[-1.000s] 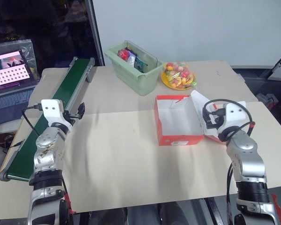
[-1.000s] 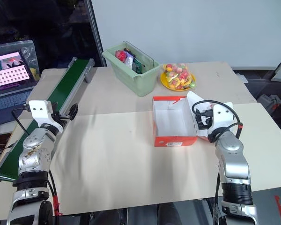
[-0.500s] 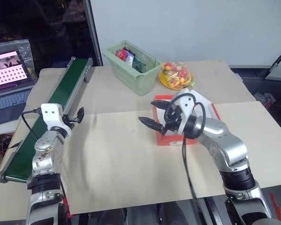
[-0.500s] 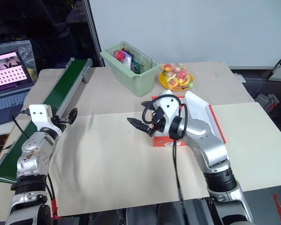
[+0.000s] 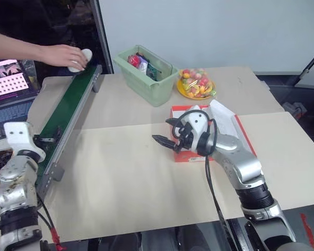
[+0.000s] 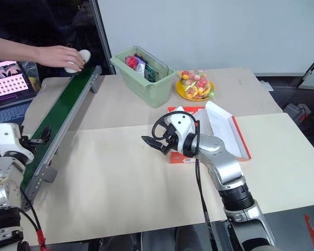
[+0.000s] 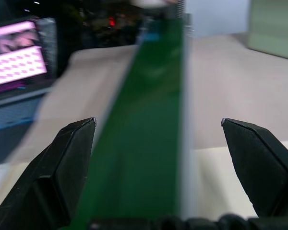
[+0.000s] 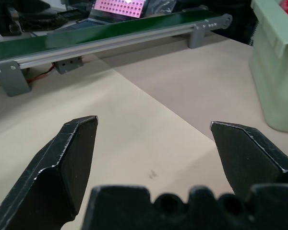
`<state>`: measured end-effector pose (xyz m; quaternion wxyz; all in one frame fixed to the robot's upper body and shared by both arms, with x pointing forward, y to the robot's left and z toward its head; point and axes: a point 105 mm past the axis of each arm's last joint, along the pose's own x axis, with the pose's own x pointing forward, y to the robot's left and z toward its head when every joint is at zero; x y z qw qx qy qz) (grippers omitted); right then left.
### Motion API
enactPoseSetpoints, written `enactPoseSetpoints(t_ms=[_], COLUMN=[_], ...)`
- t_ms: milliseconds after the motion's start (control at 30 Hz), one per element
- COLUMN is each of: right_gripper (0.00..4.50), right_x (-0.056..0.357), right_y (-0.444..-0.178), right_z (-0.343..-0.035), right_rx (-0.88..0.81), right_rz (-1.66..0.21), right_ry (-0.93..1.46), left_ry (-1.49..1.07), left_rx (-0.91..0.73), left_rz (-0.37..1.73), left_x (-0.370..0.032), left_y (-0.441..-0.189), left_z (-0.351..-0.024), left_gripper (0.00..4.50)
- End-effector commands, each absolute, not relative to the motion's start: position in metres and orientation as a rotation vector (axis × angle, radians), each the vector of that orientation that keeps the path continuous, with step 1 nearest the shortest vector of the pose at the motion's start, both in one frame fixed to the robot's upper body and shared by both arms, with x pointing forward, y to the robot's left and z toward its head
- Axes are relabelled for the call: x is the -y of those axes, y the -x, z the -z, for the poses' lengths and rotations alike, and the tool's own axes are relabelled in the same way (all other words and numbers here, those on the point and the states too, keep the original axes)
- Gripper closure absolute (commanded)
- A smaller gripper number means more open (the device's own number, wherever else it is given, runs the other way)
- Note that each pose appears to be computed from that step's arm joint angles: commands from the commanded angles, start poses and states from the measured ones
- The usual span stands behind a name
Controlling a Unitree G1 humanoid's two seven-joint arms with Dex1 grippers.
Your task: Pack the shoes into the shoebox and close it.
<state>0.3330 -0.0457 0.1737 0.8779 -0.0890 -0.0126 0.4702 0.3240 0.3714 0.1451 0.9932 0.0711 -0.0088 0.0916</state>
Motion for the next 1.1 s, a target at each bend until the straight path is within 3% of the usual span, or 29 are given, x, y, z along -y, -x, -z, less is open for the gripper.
enactPoseSetpoints(t_ms=[33, 767, 1100], right_gripper=[0.1, 0.1, 0.1], right_x=[0.045, 0.035, 0.036], right_y=[-0.332, -0.339, -0.337], right_z=[-0.185, -0.187, -0.189], right_rx=[0.091, 0.118, 0.124], right_rz=[-0.952, -0.837, -0.827], right_ry=[0.182, 0.136, 0.125], left_ry=[-0.181, -0.212, -0.183], left_rx=[0.039, -0.043, -0.058], left_rz=[-0.168, -0.079, -0.151], left_x=[-0.378, -0.372, -0.393], left_y=[-0.322, -0.334, -0.33], left_z=[-0.158, -0.148, -0.141], left_gripper=[0.0, 0.0, 0.0])
